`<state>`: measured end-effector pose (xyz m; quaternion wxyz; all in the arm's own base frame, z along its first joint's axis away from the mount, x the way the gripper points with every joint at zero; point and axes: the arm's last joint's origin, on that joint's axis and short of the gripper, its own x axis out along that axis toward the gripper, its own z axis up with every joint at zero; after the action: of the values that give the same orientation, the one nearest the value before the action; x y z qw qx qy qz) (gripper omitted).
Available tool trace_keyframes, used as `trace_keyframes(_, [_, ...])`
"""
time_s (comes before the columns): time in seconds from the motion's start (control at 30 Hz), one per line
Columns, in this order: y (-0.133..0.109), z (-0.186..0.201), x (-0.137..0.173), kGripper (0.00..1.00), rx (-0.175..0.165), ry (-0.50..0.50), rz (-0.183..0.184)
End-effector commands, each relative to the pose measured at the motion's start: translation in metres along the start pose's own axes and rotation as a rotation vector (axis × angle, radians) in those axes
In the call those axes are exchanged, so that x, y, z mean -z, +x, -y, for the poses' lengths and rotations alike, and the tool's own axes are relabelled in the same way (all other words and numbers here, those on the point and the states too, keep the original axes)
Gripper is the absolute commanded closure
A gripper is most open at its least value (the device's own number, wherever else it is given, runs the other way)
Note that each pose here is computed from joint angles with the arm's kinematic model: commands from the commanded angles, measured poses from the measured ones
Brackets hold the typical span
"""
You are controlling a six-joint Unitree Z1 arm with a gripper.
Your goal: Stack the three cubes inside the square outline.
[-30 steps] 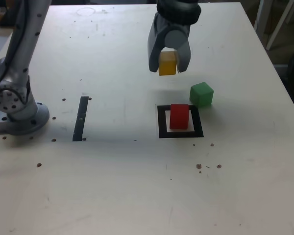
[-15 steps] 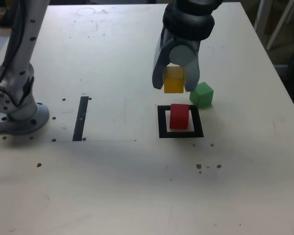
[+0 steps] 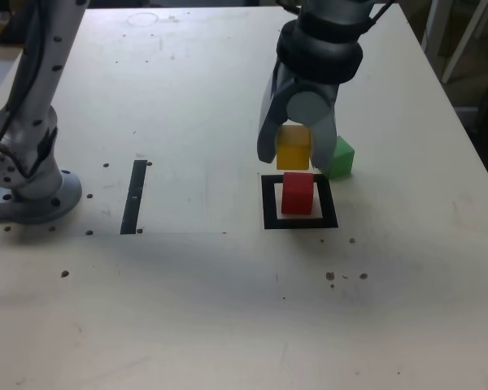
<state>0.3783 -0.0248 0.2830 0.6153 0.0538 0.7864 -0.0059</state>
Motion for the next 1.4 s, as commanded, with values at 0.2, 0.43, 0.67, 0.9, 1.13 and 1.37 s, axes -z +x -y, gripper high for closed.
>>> trace_keyframes(0.2, [0.006, 0.005, -0.009, 0.74, 0.007, 0.008, -0.009])
trace_keyframes(0.43, [0.012, 0.006, -0.015, 0.74, 0.009, 0.009, -0.015])
trace_keyframes(0.67, [0.018, 0.006, -0.019, 0.74, 0.01, 0.01, -0.023])
trace_keyframes(0.9, [0.023, 0.005, -0.021, 0.74, 0.012, 0.007, -0.035])
trace_keyframes(1.13, [0.026, 0.003, -0.021, 0.35, 0.009, 0.008, -0.04])
trace_keyframes(1.37, [0.027, 0.003, -0.02, 0.01, 0.007, 0.01, -0.041])
